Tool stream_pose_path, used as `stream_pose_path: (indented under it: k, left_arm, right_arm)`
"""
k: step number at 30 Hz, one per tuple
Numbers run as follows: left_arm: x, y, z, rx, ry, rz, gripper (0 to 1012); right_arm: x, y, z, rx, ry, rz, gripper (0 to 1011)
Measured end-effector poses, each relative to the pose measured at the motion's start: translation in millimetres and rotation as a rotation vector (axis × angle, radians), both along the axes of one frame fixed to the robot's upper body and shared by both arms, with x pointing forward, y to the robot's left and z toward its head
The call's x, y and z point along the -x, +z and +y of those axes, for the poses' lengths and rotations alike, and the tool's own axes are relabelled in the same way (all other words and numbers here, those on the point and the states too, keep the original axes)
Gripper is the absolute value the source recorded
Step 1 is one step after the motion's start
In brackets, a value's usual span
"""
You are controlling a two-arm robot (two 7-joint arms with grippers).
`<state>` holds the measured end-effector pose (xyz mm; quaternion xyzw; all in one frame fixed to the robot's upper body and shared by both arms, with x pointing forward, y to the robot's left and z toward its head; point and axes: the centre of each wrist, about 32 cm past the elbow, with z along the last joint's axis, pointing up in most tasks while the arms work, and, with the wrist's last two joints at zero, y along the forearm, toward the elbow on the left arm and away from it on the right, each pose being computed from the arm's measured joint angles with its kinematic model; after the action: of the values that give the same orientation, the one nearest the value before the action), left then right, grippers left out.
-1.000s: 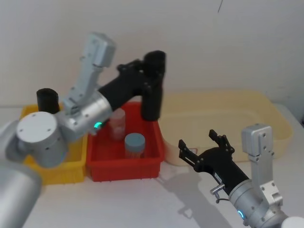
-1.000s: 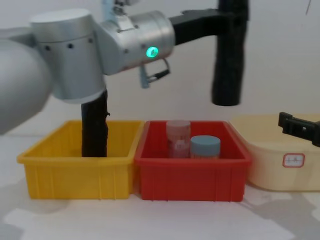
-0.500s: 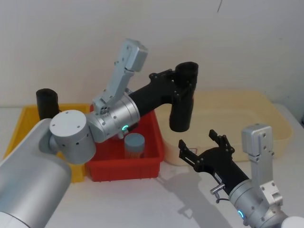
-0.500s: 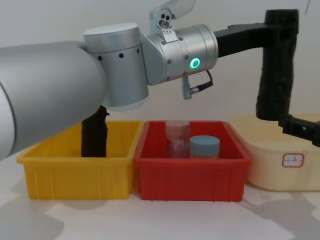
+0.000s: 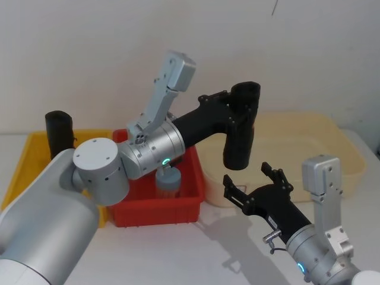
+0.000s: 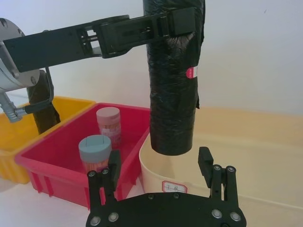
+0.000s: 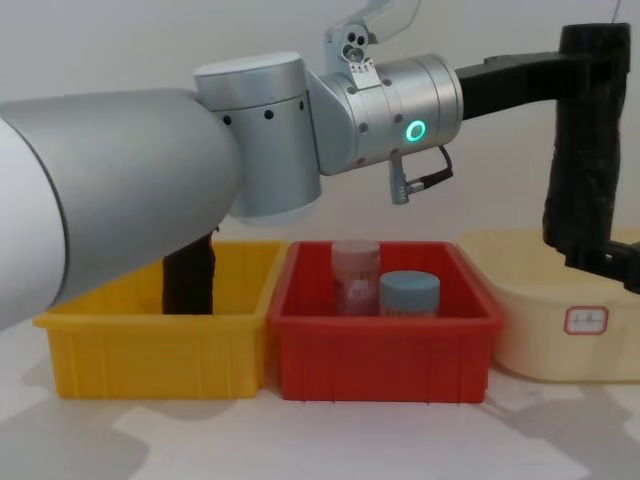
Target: Pick up the garbage bag with the one hand and transfer it to the other hand.
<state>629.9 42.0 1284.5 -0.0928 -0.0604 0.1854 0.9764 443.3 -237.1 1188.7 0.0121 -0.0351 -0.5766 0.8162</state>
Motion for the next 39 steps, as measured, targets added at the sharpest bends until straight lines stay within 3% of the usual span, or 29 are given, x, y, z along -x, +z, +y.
stream_pose_path:
  k: [14,27,39]
  left_arm:
    - [0.0,0.0,-4.0,0.000,-0.018,0.011,371]
    - [0.1,-0.1,-5.2,0.000,-0.024,0.015,371]
    - [0.1,-0.2,-5.7,-0.001,-0.026,0.017,371]
  right_arm:
    - [-5.6,-1.8,4.2,0.016,-0.037,-0.032,1001]
    - [-24.8,0.3,14.9,0.035,-0.106,-0.084,1001]
    - [-41.5,3.2,24.0,0.030,-0.133,-0.097,1001]
